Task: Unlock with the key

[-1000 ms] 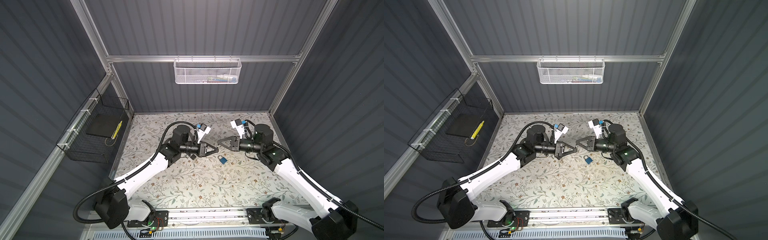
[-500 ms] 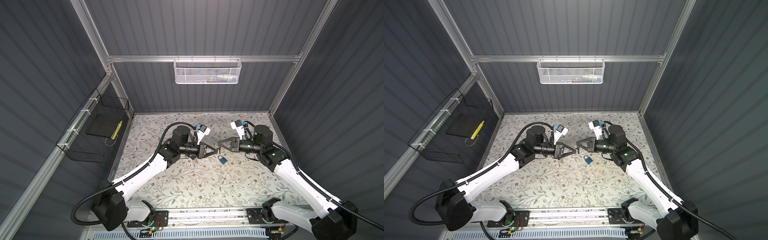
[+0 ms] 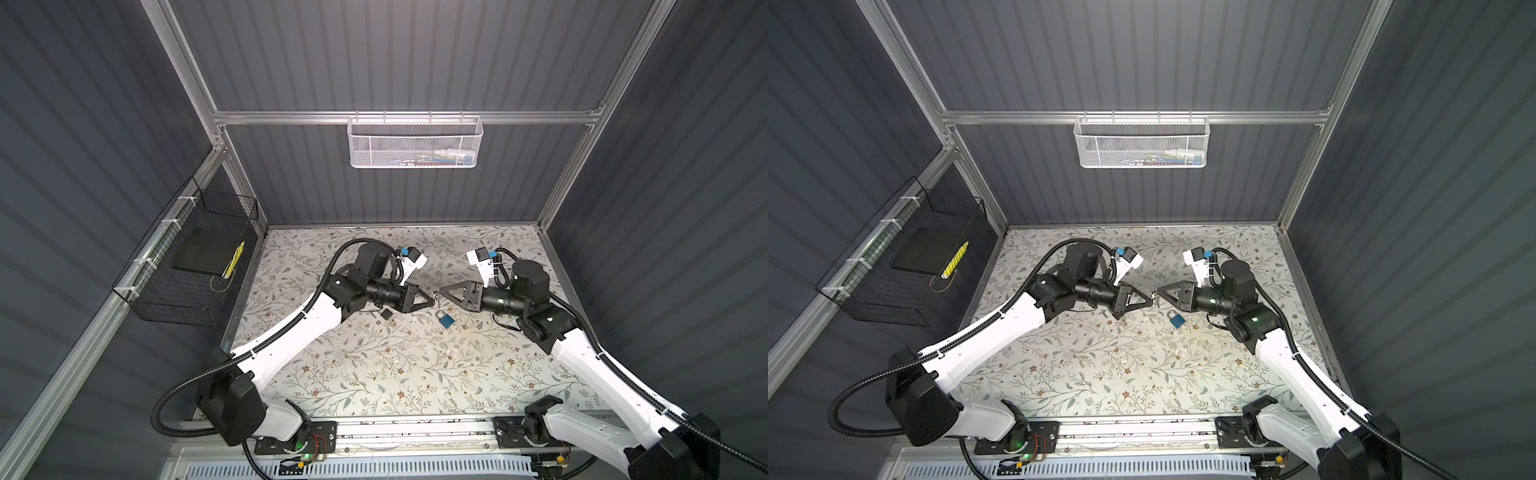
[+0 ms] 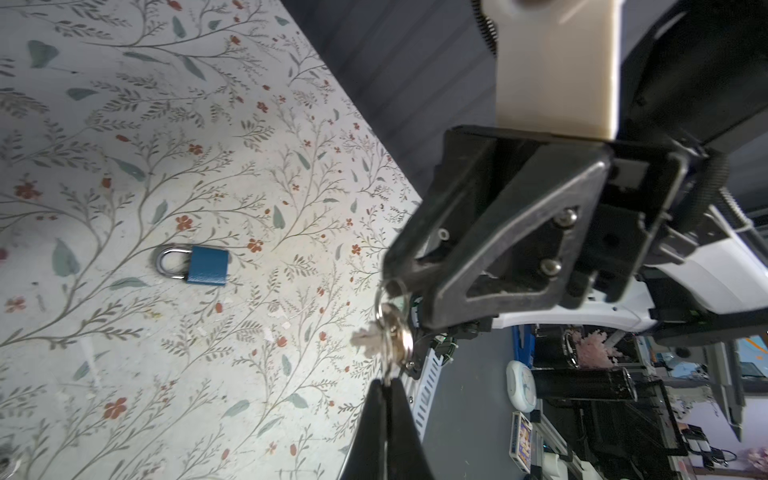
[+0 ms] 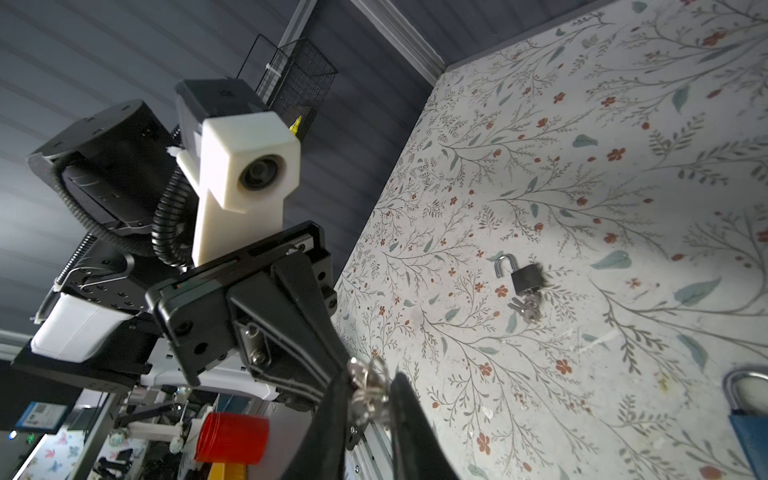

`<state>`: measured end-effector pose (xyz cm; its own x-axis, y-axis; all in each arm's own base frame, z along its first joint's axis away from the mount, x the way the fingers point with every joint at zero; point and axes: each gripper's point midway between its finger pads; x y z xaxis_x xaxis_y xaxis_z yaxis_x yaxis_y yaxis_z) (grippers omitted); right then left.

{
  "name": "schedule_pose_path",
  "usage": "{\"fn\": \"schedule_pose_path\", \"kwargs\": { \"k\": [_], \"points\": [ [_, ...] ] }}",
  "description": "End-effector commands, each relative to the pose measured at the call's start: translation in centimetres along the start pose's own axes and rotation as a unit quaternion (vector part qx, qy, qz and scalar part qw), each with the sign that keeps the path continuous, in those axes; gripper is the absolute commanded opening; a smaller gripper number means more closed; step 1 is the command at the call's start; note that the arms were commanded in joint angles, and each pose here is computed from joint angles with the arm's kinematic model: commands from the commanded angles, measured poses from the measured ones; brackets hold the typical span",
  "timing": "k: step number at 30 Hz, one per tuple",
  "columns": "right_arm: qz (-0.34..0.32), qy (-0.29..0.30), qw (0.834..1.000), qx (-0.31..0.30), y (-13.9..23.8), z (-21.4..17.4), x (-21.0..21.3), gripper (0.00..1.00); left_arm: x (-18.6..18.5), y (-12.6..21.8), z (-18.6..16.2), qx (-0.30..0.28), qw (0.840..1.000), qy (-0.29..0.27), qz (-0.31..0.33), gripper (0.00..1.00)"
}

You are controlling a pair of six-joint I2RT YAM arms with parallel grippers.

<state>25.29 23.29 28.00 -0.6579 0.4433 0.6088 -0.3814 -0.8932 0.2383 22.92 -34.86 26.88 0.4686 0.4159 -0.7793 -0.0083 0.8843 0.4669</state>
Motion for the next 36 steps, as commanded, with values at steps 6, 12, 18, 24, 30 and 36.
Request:
{"fn": "schedule_pose_path", "kwargs": {
  "k": [6,12,18,24,30,36],
  "points": [
    [0.002,0.017,1.000,-0.002,0.6,-1.6,-1.2,0.29,1.9,-0.1,-2.4,0.121,0.991,0.005,0.057,0.00],
    [0.083,0.025,0.996,-0.001,0.5,-2.0,1.0,0.33,-0.7,0.3,-2.8,0.142,0.990,-0.011,-0.005,0.00],
    [0.115,0.027,0.993,0.006,0.2,-2.1,1.8,0.40,-2.2,0.7,-3.2,0.148,0.988,-0.019,-0.047,0.00],
    [0.151,0.032,0.988,0.016,0.0,-2.2,3.1,0.34,-2.8,0.9,-3.3,0.150,0.987,-0.022,-0.061,0.00],
    [0.178,0.033,0.982,0.042,-0.3,-3.2,4.2,0.32,-3.0,0.9,-3.3,0.150,0.986,-0.025,-0.065,0.00],
    [0.184,0.041,0.980,0.056,0.0,-3.7,4.6,0.29,-2.7,0.9,-3.4,0.153,0.986,-0.024,-0.060,0.00]
  ]
}}
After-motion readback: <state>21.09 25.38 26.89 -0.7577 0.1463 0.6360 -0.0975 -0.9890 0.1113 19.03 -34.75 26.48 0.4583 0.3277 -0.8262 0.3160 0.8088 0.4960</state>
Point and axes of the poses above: each gripper's point midway between its finger pads, its own y axis back along the fingers, its own x axis along the line the jaws close on, z = x × y, and after that the axes turned 13 degrees about y, right-handed
